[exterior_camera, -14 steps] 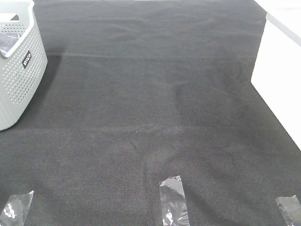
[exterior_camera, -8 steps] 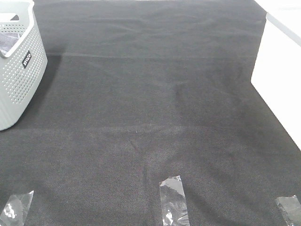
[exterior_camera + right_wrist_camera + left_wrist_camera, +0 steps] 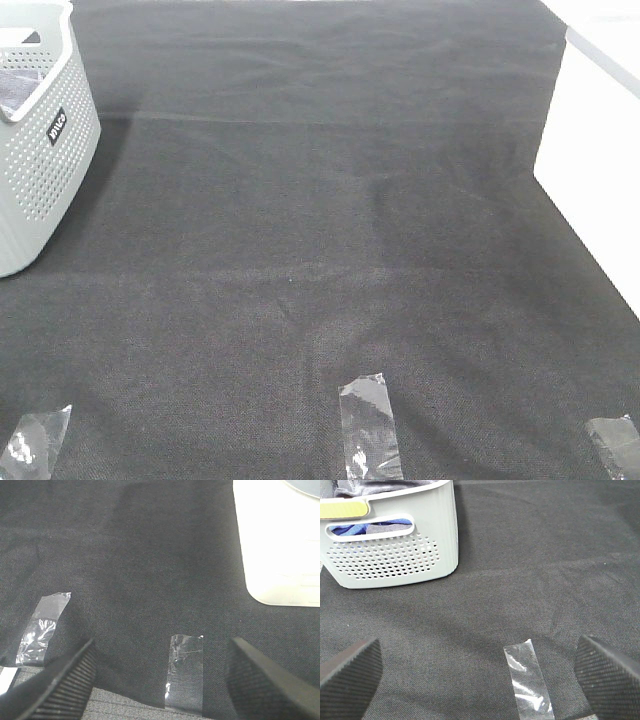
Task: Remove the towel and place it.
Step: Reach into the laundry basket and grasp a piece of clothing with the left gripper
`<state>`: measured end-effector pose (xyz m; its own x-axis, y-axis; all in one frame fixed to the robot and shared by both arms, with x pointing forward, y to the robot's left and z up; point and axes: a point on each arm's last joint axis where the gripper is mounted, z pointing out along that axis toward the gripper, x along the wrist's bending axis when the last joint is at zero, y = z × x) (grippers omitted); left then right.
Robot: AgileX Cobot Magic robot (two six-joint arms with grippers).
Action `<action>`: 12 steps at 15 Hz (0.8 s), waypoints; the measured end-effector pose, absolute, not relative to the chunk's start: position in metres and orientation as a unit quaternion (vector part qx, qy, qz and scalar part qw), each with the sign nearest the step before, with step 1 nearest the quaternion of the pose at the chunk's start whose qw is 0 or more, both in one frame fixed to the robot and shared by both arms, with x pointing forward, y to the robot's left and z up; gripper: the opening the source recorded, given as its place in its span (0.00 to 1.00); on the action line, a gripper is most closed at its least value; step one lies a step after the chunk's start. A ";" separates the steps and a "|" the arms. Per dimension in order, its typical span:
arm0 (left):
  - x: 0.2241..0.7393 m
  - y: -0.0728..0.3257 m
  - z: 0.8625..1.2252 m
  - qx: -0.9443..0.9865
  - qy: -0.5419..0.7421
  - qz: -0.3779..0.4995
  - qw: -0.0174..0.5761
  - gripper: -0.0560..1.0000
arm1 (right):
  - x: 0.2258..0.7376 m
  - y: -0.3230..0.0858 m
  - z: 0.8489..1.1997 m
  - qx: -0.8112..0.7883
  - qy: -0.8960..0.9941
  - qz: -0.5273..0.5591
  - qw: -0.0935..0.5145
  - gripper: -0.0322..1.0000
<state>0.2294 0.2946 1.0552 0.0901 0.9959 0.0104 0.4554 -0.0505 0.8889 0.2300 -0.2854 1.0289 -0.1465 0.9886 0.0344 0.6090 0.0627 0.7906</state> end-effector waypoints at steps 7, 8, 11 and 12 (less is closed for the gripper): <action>0.229 0.295 1.055 0.632 0.574 0.354 0.381 0.99 | 0.230 -0.285 1.029 0.592 0.675 0.344 0.276 0.72; 0.229 0.295 1.055 0.632 0.574 0.354 0.381 0.99 | 0.230 -0.285 1.029 0.592 0.675 0.344 0.276 0.72; 0.229 0.295 1.055 0.632 0.574 0.354 0.381 0.99 | 0.230 -0.285 1.029 0.592 0.675 0.344 0.276 0.72; 0.229 0.295 1.055 0.632 0.574 0.354 0.381 0.99 | 0.230 -0.285 1.029 0.592 0.675 0.344 0.276 0.72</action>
